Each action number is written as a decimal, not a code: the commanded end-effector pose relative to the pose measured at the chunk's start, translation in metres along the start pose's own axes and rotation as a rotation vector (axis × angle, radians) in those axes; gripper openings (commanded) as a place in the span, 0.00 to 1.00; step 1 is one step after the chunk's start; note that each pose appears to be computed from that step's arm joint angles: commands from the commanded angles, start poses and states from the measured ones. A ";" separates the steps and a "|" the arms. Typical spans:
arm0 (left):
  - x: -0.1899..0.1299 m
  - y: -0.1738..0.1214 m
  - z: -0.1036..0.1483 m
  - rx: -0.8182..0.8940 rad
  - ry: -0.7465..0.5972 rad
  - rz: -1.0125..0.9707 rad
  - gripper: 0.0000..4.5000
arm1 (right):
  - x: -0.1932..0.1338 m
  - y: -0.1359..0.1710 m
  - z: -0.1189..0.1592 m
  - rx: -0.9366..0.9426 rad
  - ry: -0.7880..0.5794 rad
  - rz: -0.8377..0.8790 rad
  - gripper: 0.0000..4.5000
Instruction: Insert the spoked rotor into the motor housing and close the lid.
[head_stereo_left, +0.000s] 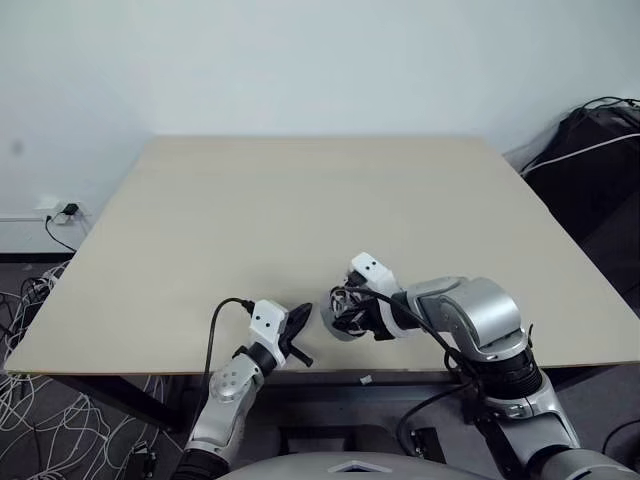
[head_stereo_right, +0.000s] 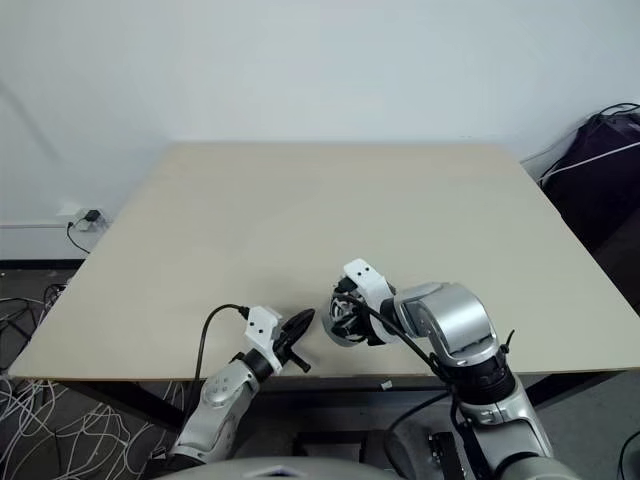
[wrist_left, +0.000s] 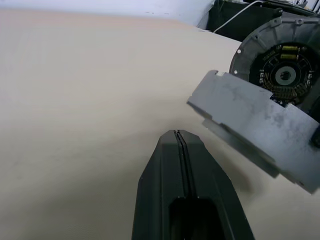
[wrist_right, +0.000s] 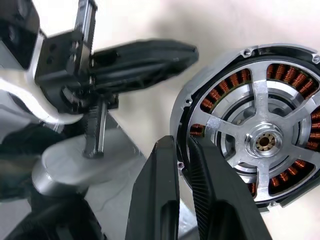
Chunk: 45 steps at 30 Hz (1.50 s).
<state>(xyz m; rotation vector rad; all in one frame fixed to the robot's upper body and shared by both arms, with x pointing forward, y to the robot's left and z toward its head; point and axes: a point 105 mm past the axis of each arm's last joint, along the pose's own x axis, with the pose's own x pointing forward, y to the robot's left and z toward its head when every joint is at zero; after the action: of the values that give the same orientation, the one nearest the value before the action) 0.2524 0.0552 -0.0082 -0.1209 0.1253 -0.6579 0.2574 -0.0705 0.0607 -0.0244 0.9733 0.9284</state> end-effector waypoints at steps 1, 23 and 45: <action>0.003 -0.001 0.009 0.010 -0.044 -0.010 0.00 | 0.000 -0.005 0.014 0.017 -0.045 -0.035 0.02; -0.001 0.001 0.007 0.006 -0.032 -0.007 0.00 | 0.054 0.004 0.050 0.145 -0.131 -0.051 0.09; -0.002 -0.003 0.006 -0.006 -0.021 -0.028 0.00 | 0.008 0.042 0.126 0.176 -0.537 0.135 0.68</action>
<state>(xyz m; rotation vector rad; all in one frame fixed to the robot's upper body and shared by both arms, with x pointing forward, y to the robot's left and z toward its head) 0.2457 0.0574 -0.0147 -0.1373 0.1546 -0.6684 0.3109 0.0003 0.1063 0.4310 0.7196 0.8504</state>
